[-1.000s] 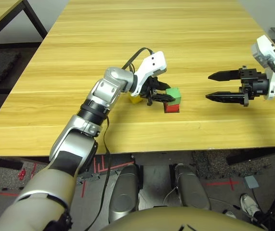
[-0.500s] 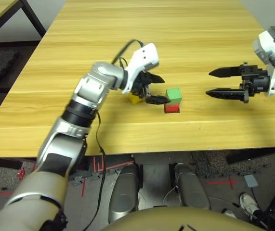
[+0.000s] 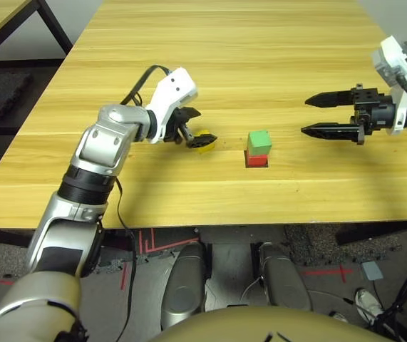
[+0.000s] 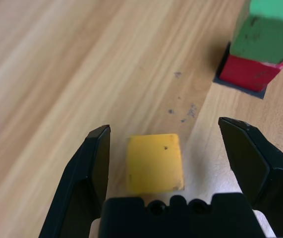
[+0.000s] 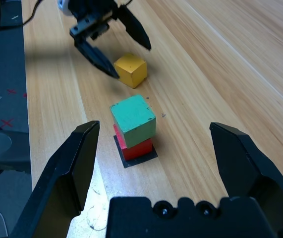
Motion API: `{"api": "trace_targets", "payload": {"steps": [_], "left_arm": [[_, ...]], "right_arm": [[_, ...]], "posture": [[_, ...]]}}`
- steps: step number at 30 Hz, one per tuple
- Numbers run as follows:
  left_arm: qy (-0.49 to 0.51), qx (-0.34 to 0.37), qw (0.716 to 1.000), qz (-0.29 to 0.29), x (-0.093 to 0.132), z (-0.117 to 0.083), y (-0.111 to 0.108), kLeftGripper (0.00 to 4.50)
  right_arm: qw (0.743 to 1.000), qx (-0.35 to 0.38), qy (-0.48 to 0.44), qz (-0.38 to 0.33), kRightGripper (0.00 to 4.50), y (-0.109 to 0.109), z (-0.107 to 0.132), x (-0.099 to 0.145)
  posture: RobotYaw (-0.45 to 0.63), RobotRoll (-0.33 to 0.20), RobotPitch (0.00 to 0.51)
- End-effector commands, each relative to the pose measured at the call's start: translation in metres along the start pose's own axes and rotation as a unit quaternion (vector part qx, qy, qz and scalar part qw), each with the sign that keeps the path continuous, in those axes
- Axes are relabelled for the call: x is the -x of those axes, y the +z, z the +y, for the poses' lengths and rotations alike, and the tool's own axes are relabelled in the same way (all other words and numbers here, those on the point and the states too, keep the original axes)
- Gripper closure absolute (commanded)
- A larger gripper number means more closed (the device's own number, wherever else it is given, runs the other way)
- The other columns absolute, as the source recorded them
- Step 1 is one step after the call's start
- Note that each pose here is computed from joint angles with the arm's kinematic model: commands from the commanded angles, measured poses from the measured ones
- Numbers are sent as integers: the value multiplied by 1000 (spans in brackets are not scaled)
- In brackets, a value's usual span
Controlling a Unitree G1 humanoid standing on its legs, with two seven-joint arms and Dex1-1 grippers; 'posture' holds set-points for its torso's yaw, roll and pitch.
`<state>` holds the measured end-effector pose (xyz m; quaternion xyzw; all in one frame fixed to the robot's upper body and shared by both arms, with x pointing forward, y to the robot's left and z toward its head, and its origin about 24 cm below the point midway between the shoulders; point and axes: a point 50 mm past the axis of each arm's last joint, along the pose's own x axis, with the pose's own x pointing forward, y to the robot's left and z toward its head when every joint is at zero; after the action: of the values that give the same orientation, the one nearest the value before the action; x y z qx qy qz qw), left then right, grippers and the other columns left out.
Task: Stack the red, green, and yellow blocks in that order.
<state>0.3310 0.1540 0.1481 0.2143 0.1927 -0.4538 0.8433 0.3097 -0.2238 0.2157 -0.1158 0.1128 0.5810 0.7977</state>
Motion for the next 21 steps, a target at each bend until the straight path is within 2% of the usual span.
{"api": "trace_targets", "payload": {"steps": [1,9,11,14,18,21], "left_arm": [[-6,-14,1000,21,-8,-4,-10,40],[51,-13,997,60,-12,15,-30,40],[65,-3,996,66,-10,19,-32,212],[71,7,995,71,-6,22,-32,1188],[53,15,997,49,1,18,-15,2496],[23,16,999,18,8,13,9,2497]], "right_arm": [[1000,0,-1,7,0,-1,2,0],[1000,-3,-2,1,0,-2,4,-3],[1000,-3,-2,-1,0,-2,4,-4],[1000,-4,-2,-3,0,-3,4,-5],[1000,-3,-4,0,0,-3,4,-4],[1000,-5,-1,0,0,-4,4,-5]], "posture": [[201,-117,106],[197,-107,103],[198,-105,102],[202,-105,101],[216,-104,102],[226,-101,100]]}}
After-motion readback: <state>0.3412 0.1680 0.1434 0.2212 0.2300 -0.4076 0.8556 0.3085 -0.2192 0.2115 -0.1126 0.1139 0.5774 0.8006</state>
